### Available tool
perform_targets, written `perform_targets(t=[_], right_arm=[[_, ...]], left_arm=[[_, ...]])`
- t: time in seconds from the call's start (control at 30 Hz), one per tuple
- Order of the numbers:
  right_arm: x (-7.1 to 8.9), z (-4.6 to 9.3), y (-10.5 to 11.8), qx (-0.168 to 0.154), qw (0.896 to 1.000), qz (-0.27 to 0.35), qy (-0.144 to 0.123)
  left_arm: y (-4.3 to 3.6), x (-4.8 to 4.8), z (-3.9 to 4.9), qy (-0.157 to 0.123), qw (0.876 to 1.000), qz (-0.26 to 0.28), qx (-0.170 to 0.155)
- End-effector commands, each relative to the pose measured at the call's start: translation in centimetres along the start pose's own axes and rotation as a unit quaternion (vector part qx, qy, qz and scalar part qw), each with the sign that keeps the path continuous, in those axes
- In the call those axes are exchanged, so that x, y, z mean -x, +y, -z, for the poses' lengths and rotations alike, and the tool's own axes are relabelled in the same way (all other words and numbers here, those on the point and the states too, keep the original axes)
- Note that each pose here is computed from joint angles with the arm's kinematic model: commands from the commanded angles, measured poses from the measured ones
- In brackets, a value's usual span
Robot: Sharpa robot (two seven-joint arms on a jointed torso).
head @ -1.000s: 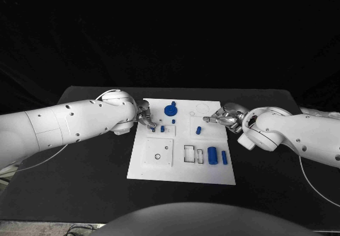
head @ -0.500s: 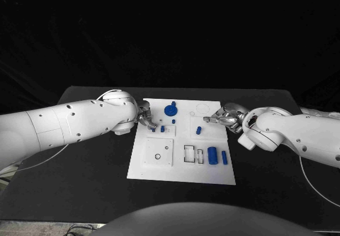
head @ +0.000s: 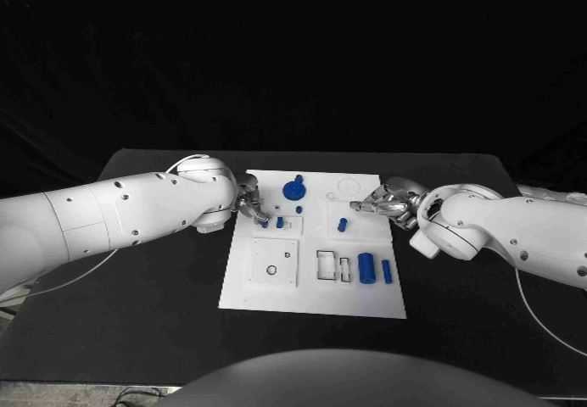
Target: Assemble the parts on the task board
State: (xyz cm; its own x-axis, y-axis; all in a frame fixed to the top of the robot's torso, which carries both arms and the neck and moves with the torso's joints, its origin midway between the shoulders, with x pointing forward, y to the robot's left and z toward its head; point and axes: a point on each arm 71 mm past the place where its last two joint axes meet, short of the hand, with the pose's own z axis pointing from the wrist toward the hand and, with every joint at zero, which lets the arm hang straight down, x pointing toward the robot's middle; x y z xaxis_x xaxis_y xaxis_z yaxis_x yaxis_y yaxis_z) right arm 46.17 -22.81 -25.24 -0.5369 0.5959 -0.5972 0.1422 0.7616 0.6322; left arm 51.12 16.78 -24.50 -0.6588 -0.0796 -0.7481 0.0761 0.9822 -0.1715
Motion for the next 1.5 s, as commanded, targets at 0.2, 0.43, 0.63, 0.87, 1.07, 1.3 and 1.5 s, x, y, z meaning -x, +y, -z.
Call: perform_targets(t=[0.2, 0.43, 0.63, 0.87, 1.07, 1.3, 1.5], right_arm=[[-0.17, 0.05, 0.13, 0.006, 1.000, 0.005, 0.006], [-0.19, 0.06, 0.12, 0.005, 1.000, 0.005, 0.006], [-0.21, 0.05, 0.12, 0.004, 1.000, 0.005, 0.007], [-0.22, 0.03, 0.13, 0.004, 1.000, 0.005, 0.007], [-0.26, 0.01, 0.18, 0.005, 1.000, 0.006, 0.008], [-0.26, 0.00, 0.19, 0.005, 1.000, 0.006, 0.009], [-0.25, 0.02, 0.16, 0.005, 1.000, 0.006, 0.008]], left_arm=[[-0.04, -0.12, 0.02, 0.009, 1.000, -0.006, 0.001], [-0.11, -0.11, 0.00, 0.008, 1.000, -0.005, 0.000], [-0.14, -0.09, -0.01, 0.007, 1.000, -0.004, 0.000], [-0.09, -0.09, -0.02, 0.007, 1.000, -0.004, 0.000], [-0.14, -0.11, -0.04, 0.008, 1.000, -0.004, 0.000], [-0.22, -0.18, -0.07, 0.012, 1.000, -0.005, 0.000], [-0.24, -0.15, -0.12, 0.011, 1.000, -0.004, 0.000]])
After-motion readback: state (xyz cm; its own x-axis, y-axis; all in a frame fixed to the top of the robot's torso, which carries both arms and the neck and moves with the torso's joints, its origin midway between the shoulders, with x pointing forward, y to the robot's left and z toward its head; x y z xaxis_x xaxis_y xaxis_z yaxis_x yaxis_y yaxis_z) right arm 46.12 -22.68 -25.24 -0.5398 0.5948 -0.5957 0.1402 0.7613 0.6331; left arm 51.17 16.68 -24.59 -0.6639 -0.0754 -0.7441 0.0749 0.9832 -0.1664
